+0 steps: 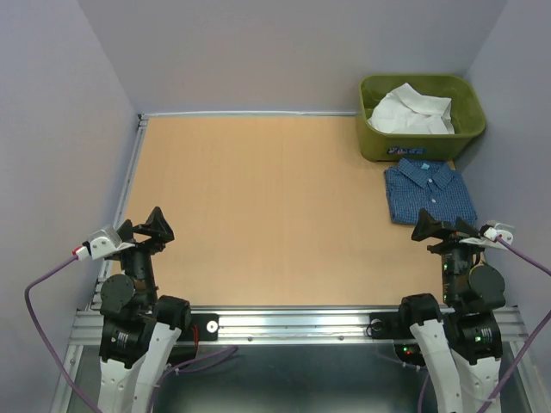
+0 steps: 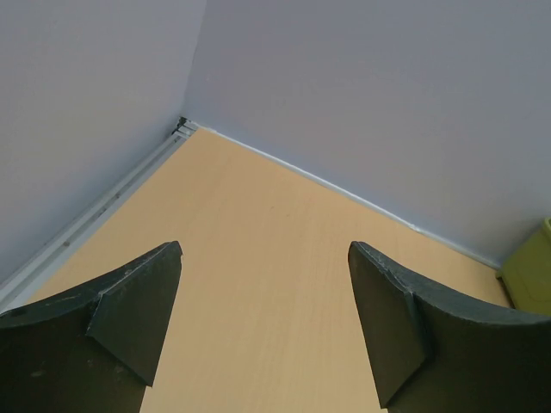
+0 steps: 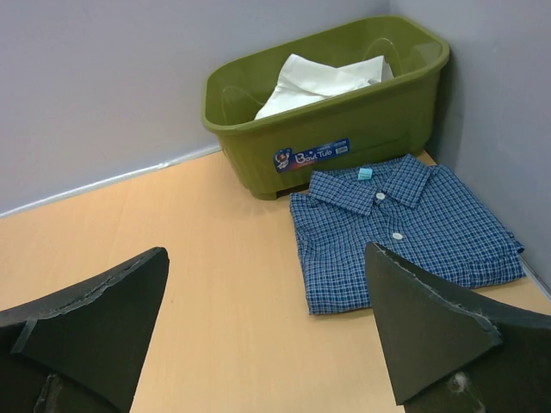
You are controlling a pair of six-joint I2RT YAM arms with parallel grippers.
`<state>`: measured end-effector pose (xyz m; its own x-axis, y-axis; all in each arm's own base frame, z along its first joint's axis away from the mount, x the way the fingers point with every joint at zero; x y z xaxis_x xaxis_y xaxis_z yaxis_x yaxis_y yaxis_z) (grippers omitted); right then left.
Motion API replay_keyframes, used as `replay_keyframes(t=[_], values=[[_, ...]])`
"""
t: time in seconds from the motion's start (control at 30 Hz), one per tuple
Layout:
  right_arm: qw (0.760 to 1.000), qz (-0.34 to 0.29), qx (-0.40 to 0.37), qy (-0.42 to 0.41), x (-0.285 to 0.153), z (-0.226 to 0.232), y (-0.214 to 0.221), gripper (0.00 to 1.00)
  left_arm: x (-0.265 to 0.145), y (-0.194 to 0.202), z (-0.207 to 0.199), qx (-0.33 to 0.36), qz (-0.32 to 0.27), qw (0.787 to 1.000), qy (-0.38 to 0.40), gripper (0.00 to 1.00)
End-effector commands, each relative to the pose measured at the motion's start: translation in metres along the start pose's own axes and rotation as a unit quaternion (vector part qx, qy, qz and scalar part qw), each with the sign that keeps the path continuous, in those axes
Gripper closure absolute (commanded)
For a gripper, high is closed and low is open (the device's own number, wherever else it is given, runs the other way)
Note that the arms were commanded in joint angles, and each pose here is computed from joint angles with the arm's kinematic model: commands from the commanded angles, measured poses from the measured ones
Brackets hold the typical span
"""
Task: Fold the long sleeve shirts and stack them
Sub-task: Grab the shirt from the pile
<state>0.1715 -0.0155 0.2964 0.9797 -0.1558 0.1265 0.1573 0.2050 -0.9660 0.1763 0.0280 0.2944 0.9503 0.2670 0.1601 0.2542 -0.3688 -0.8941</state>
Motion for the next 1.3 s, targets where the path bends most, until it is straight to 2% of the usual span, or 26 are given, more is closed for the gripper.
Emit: replay_keyframes(t=[0.0, 0.17, 0.27, 0.33, 0.37, 0.4, 0.43, 0.47, 0.53, 0.67, 0.7, 0.8, 0.87, 0.9, 0.93, 0.97, 1.0, 1.1, 1.13, 1.17, 1.27], values=[[0.999, -0.030, -0.004, -0.009, -0.001, 0.003, -0.017, 0.00, -0.026, -0.042, 0.000, -0.047, -0.088, 0.994, 0.033, 0.11], [0.999, -0.030, 0.001, -0.025, 0.000, 0.010, -0.023, 0.00, -0.024, -0.045, -0.010, -0.059, -0.090, 0.993, 0.055, 0.10], [0.998, -0.026, -0.013, -0.061, 0.004, 0.026, -0.037, 0.00, -0.020, -0.046, -0.028, -0.053, -0.088, 0.990, 0.098, 0.10], [0.998, 0.007, -0.017, -0.064, 0.021, 0.034, -0.037, 0.00, -0.009, -0.036, -0.041, -0.041, -0.059, 0.991, 0.113, 0.10], [0.998, 0.001, -0.010, -0.065, 0.024, 0.039, -0.053, 0.00, -0.006, -0.036, -0.047, -0.047, -0.054, 0.990, 0.120, 0.10], [0.998, 0.009, -0.008, -0.064, 0.031, 0.042, -0.057, 0.00, 0.009, -0.019, -0.052, -0.032, -0.014, 0.993, 0.113, 0.10], [0.997, 0.047, -0.006, -0.055, 0.052, 0.047, -0.046, 0.00, 0.013, -0.017, -0.059, -0.033, 0.000, 0.992, 0.121, 0.10], [0.998, 0.039, 0.003, -0.055, 0.058, 0.052, -0.065, 0.00, 0.026, -0.002, -0.064, -0.025, 0.035, 0.993, 0.114, 0.10], [0.995, 0.089, 0.004, -0.043, 0.092, 0.061, -0.051, 0.00, 0.034, 0.001, -0.074, -0.021, 0.060, 0.991, 0.122, 0.10], [0.989, 0.148, 0.002, -0.017, 0.154, 0.075, -0.040, 0.00, 0.053, 0.018, -0.083, 0.005, 0.110, 0.987, 0.114, 0.10], [0.991, 0.133, 0.009, -0.015, 0.167, 0.082, -0.062, 0.00, 0.059, 0.023, -0.086, 0.023, 0.124, 0.985, 0.115, 0.10], [0.978, 0.209, -0.011, 0.022, 0.222, 0.084, -0.015, 0.00, 0.068, 0.042, -0.090, 0.047, 0.160, 0.979, 0.121, 0.10], [0.978, 0.202, -0.019, 0.050, 0.248, 0.084, -0.024, 0.00, 0.072, 0.052, -0.091, 0.059, 0.176, 0.975, 0.124, 0.10], [0.969, 0.233, -0.040, 0.069, 0.270, 0.079, 0.008, 0.00, 0.075, 0.063, -0.090, 0.068, 0.191, 0.972, 0.122, 0.10], [0.972, 0.214, -0.046, 0.091, 0.285, 0.076, -0.006, 0.00, 0.077, 0.068, -0.091, 0.072, 0.197, 0.970, 0.125, 0.11], [0.968, 0.222, -0.054, 0.100, 0.298, 0.073, 0.004, 0.00, 0.079, 0.077, -0.089, 0.076, 0.209, 0.967, 0.122, 0.11], [0.960, 0.250, -0.069, 0.108, 0.315, 0.068, 0.032, 0.00, 0.079, 0.084, -0.087, 0.078, 0.215, 0.966, 0.119, 0.11], [0.958, 0.247, -0.070, 0.125, 0.350, 0.054, 0.037, 0.00, 0.080, 0.094, -0.086, 0.077, 0.218, 0.965, 0.123, 0.12], [0.950, 0.271, -0.077, 0.132, 0.363, 0.045, 0.067, 0.00, 0.077, 0.105, -0.080, 0.082, 0.229, 0.963, 0.119, 0.12], [0.950, 0.274, -0.072, 0.131, 0.372, 0.038, 0.072, 0.00, 0.081, 0.101, -0.082, 0.078, 0.213, 0.966, 0.123, 0.12], [0.949, 0.277, -0.075, 0.132, 0.405, 0.026, 0.093, 0.00, 0.080, 0.109, -0.076, 0.083, 0.214, 0.966, 0.115, 0.12]])
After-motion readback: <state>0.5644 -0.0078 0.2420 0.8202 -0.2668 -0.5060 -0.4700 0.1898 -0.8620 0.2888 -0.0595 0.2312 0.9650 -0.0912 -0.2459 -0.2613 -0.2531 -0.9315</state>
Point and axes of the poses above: each gripper's point midway between its finger pads, its own x axis out along the fingers, its own z axis along the line the jaws close on, y = z × x, the point moved 1 cm from there along -x, back along the fingers, and after that the axes turned 2 degrees about -x, right-handed, at the moved point
